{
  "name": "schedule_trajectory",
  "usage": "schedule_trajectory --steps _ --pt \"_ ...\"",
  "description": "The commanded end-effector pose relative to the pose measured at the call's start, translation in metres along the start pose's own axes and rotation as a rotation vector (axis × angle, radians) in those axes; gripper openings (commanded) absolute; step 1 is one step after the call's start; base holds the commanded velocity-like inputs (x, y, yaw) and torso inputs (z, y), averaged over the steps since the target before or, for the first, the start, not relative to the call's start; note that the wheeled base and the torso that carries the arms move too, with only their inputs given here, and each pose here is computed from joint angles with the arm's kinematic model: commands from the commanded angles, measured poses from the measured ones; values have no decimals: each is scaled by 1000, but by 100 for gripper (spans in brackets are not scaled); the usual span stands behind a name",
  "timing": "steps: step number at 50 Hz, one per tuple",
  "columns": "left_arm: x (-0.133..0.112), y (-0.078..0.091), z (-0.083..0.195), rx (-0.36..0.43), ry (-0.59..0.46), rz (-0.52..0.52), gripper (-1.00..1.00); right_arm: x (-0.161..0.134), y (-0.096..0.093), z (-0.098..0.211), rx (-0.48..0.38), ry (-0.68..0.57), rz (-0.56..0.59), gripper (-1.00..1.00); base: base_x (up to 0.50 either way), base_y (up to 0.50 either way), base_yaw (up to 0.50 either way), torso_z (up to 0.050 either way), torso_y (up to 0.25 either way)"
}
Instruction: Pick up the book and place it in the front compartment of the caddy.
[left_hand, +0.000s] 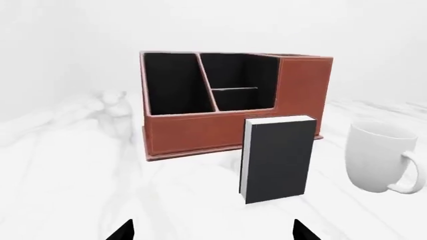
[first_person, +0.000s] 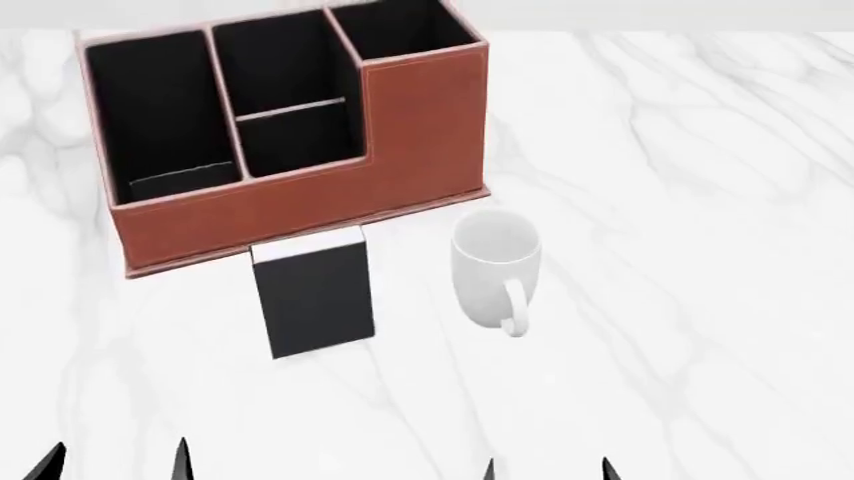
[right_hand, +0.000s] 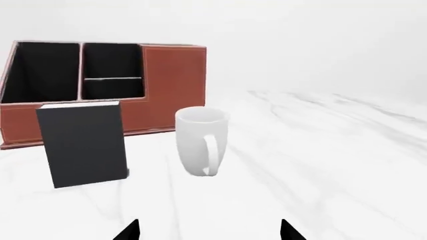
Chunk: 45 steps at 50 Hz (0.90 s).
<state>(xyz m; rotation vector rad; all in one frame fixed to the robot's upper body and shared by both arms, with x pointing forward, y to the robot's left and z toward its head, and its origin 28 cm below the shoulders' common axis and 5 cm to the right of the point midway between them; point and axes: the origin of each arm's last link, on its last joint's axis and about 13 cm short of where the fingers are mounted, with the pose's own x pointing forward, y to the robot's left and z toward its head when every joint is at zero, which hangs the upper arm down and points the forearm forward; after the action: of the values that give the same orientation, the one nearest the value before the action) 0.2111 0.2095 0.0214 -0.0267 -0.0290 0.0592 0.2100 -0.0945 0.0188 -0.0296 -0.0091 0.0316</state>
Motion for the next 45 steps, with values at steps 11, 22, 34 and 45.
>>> schedule_trajectory --steps 11,22,34,45 --pt "-15 7 91 -36 -249 20 100 -22 -22 90 23 -261 -94 100 430 0 0 0 0" --pt "-20 8 106 -38 -300 11 100 -27 -27 104 16 -321 -120 100 500 0 0 0 0" --pt "-20 8 106 -50 -290 -6 100 -27 -29 103 17 -334 -127 100 500 0 0 0 0" --pt "-17 8 105 -66 -260 -16 100 -28 -32 109 28 -338 -132 100 500 0 0 0 1"
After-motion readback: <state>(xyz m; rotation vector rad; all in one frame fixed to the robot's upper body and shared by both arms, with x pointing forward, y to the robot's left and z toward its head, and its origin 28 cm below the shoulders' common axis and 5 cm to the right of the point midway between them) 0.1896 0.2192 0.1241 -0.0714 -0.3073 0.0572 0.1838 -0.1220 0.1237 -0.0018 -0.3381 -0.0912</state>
